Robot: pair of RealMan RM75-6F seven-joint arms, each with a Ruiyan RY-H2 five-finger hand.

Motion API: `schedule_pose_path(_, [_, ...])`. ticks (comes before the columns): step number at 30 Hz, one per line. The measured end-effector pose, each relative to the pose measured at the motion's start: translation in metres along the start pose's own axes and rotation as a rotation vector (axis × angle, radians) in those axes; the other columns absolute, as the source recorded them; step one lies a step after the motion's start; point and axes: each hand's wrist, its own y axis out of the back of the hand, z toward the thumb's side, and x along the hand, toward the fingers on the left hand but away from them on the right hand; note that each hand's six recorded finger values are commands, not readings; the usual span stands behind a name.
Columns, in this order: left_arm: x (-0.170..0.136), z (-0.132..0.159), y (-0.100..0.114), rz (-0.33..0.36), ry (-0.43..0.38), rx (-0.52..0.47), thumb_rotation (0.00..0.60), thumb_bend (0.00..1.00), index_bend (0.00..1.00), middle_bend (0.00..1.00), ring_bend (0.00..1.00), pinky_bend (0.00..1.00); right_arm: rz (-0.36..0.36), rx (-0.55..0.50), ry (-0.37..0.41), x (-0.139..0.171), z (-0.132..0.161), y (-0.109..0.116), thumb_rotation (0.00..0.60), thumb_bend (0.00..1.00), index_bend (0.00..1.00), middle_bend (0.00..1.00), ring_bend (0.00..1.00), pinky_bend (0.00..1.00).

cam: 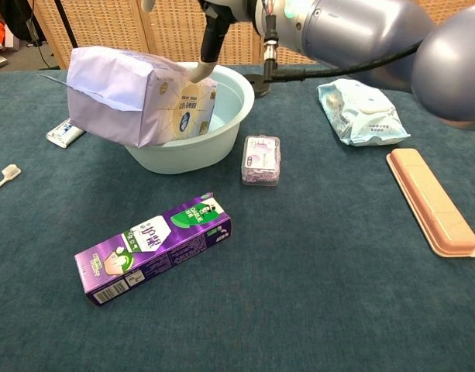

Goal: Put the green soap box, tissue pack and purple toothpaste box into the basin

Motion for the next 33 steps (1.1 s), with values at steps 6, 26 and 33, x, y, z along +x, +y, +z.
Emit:
schedule_pose_path(6, [0.000,-0.002,0.001,0.002,0.004,-0.004,0.600,0.29,0.08,0.00,0.00,0.00,-0.024,0.079,-0.032,0.014,-0.027,0.026,0.600,0.10,0.19,0.00,0.00,0.02])
schedule_pose_path(26, [-0.009,0.015,-0.003,0.013,-0.050,0.033,0.600,0.29,0.08,0.00,0.00,0.00,-0.040,-0.062,-0.377,0.244,-0.116,0.087,0.600,0.10,0.19,0.00,0.00,0.02])
schedule_pose_path(33, [-0.013,0.019,-0.004,0.021,-0.059,0.043,0.600,0.29,0.08,0.00,0.00,0.00,0.051,-0.178,-0.460,0.312,-0.113,0.057,0.600,0.10,0.19,0.00,0.00,0.02])
